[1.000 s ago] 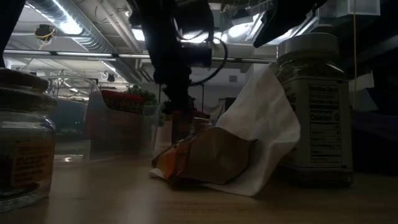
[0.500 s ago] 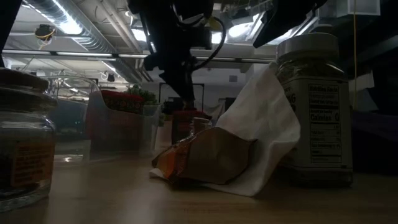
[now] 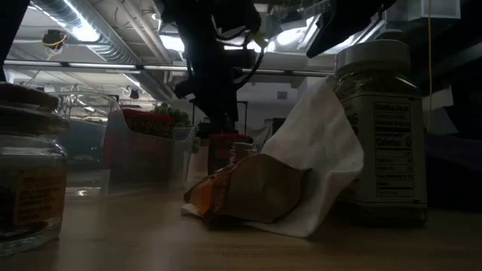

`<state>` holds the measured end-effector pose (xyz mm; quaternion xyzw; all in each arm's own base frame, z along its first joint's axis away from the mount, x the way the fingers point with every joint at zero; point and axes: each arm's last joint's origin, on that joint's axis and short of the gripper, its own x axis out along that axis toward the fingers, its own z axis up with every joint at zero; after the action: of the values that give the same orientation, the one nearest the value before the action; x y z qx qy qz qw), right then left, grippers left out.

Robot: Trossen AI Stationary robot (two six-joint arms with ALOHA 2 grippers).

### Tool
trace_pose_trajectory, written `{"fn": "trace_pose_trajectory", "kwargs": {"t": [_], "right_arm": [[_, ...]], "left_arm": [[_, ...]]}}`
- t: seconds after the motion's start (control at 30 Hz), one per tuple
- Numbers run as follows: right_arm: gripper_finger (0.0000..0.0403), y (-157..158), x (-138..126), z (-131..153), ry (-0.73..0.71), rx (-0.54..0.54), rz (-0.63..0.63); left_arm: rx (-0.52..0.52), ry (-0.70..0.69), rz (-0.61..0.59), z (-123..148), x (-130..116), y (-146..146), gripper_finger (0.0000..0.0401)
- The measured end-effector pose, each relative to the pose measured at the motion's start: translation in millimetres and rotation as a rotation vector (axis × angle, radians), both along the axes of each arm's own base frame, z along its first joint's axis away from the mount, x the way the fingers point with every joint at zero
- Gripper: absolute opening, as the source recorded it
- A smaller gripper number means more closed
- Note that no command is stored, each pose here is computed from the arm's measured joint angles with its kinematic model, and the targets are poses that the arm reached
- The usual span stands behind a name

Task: Sort spices by type
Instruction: Put the red seasoning can into the bottom transparent bin

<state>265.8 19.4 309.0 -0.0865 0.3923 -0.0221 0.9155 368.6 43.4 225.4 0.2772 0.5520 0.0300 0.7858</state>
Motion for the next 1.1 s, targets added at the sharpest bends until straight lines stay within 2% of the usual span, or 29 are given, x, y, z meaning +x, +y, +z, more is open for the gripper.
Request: {"fn": "trace_pose_trajectory", "kwargs": {"t": [0.3, 0.63, 0.83, 1.1], "right_arm": [[0.0131, 0, -1, -1, 0.008, -0.001, 0.000], [0.0131, 0, -1, -1, 0.009, -0.001, 0.000], [0.0131, 0, -1, -1, 0.008, -0.001, 0.000], [0.0131, 0, -1, -1, 0.010, -0.001, 0.000]], "left_arm": [[-0.120, -0.020, 0.002, -8, -1, 20, 0.0247], [-0.105, -0.016, -0.016, -7, -1, 20, 0.0244], [-0.078, -0.043, -0.009, 3, 3, 20, 0.0244], [-0.101, -0.027, -0.004, 6, 0, 16, 0.0241]]}}
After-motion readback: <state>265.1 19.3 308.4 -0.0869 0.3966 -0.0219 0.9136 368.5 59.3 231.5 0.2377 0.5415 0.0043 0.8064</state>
